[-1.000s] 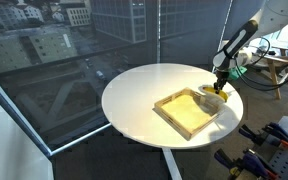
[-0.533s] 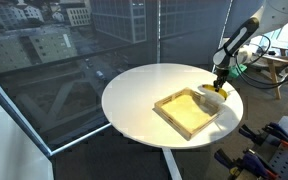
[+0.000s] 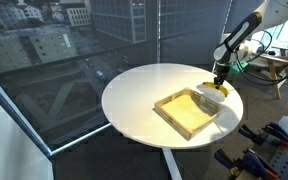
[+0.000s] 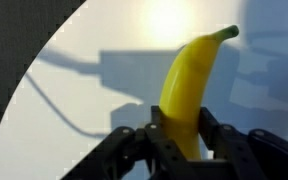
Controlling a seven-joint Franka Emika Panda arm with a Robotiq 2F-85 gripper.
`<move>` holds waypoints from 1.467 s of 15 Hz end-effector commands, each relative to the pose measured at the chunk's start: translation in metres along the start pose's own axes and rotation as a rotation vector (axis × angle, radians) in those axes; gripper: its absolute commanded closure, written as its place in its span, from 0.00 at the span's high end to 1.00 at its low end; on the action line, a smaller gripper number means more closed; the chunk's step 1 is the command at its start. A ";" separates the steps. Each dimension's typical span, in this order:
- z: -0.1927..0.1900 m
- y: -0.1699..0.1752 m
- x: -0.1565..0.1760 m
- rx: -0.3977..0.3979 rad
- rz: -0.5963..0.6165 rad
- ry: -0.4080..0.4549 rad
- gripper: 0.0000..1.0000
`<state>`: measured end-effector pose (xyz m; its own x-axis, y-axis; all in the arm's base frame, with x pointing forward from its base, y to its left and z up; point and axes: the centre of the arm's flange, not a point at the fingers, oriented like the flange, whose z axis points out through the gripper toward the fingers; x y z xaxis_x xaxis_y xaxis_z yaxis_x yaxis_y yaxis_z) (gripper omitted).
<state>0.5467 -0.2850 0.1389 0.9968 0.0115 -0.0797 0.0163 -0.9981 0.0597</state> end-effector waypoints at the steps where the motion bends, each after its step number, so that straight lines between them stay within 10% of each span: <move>1: -0.024 0.004 -0.001 -0.003 0.004 -0.007 0.16; 22: -0.075 0.009 0.001 -0.015 0.197 -0.061 0.16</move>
<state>0.5502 -0.2933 0.1988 0.9841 -0.1426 -0.1063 -0.1358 -0.9883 0.0694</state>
